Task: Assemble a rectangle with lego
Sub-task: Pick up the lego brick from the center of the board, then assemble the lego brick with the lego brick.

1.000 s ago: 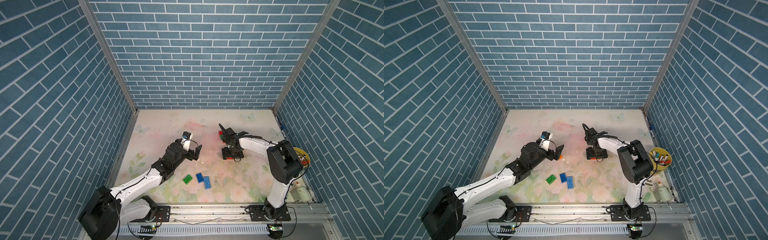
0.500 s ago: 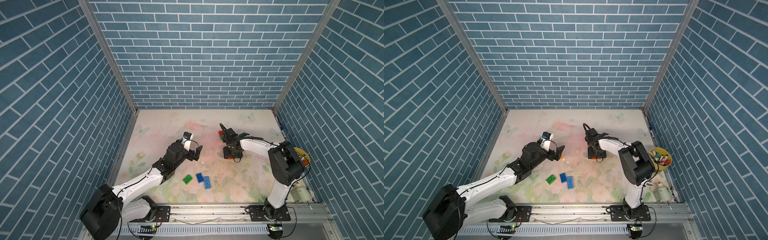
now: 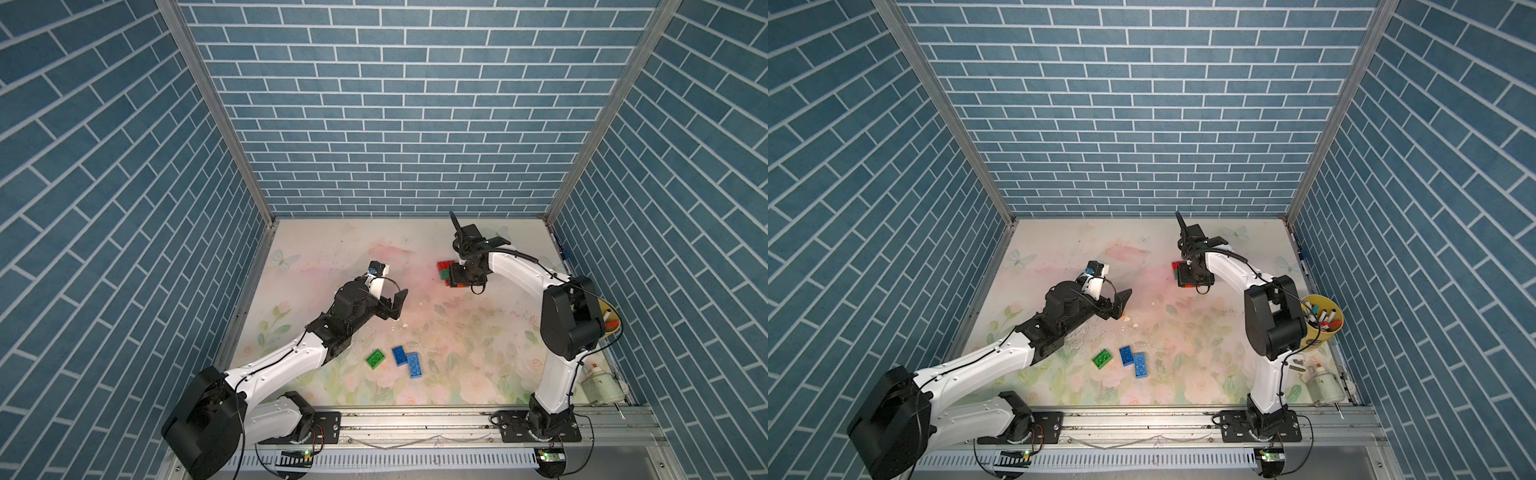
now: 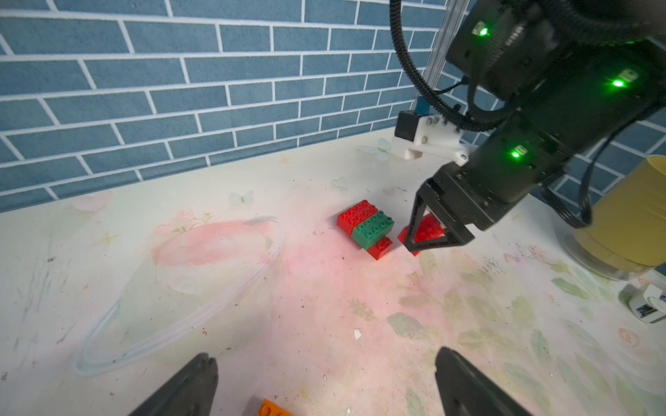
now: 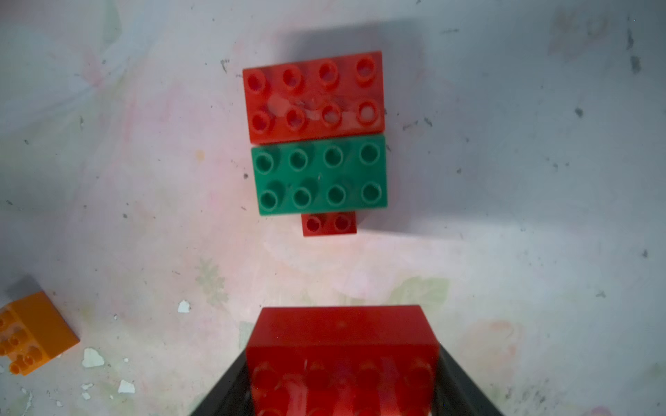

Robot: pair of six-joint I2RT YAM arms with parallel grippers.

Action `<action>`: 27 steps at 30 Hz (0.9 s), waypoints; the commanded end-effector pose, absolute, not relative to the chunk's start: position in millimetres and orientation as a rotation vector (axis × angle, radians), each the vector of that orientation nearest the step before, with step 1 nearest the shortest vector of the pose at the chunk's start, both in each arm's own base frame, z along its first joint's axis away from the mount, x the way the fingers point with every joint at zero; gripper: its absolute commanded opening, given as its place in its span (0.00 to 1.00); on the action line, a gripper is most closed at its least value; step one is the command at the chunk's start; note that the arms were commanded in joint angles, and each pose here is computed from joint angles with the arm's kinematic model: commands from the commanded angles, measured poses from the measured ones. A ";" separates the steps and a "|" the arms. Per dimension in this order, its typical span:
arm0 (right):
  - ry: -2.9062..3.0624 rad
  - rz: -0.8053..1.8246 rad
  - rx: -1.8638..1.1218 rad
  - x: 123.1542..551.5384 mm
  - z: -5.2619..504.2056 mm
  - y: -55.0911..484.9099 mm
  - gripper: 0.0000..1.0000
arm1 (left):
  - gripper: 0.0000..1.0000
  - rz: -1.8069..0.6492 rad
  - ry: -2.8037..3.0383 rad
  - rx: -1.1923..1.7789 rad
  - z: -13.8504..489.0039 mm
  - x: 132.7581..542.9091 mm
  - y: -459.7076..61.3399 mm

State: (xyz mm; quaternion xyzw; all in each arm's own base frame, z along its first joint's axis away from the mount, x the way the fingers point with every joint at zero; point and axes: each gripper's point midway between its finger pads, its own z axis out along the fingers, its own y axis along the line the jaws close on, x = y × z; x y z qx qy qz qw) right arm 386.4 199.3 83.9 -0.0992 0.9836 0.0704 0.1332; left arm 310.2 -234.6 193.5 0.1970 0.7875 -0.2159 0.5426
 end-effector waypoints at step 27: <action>2.931 0.086 -0.530 413.7 55.3 210.8 0.46 | 0.99 -0.493 1.850 0.454 197.3 315.0 -228.3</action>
